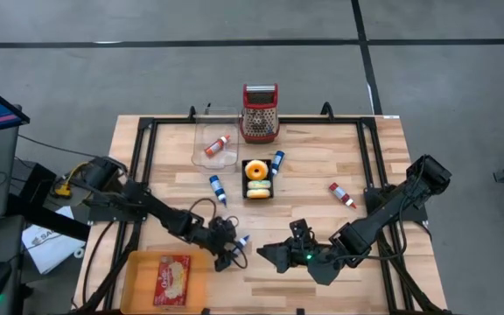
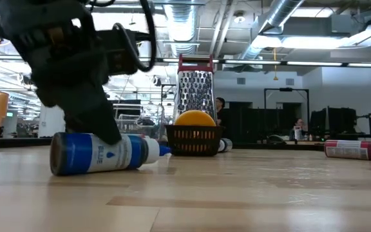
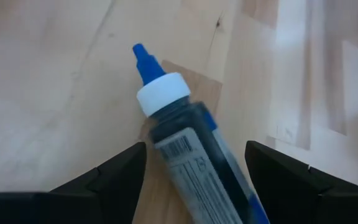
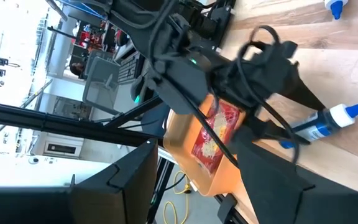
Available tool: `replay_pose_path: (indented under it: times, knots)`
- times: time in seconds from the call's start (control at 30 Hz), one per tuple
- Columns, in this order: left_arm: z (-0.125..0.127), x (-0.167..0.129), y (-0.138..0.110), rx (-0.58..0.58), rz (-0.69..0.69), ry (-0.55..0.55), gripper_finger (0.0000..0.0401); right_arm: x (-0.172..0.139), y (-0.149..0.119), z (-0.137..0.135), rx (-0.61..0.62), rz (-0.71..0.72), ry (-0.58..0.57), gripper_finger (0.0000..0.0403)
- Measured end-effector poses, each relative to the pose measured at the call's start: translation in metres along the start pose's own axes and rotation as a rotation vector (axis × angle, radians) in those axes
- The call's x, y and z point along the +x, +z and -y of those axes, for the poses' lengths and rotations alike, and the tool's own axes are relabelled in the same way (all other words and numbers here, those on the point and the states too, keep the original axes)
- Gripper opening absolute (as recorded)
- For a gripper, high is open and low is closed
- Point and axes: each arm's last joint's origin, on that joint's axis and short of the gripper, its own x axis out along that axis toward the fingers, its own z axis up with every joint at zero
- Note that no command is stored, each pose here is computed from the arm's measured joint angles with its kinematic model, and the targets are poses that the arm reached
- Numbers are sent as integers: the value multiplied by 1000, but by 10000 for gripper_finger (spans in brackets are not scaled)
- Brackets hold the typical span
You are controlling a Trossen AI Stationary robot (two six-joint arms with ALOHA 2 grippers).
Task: Pick & Place Food Item
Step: Put the bottom blue food coloring bottle into the transparent bin
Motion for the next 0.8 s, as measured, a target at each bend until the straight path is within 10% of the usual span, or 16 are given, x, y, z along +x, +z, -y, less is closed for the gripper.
replay_pose_path:
  times: [0.8]
  knots:
    - [-10,-1,28,-27,42,106,136,-3,-4,1,5,-19,-3,213]
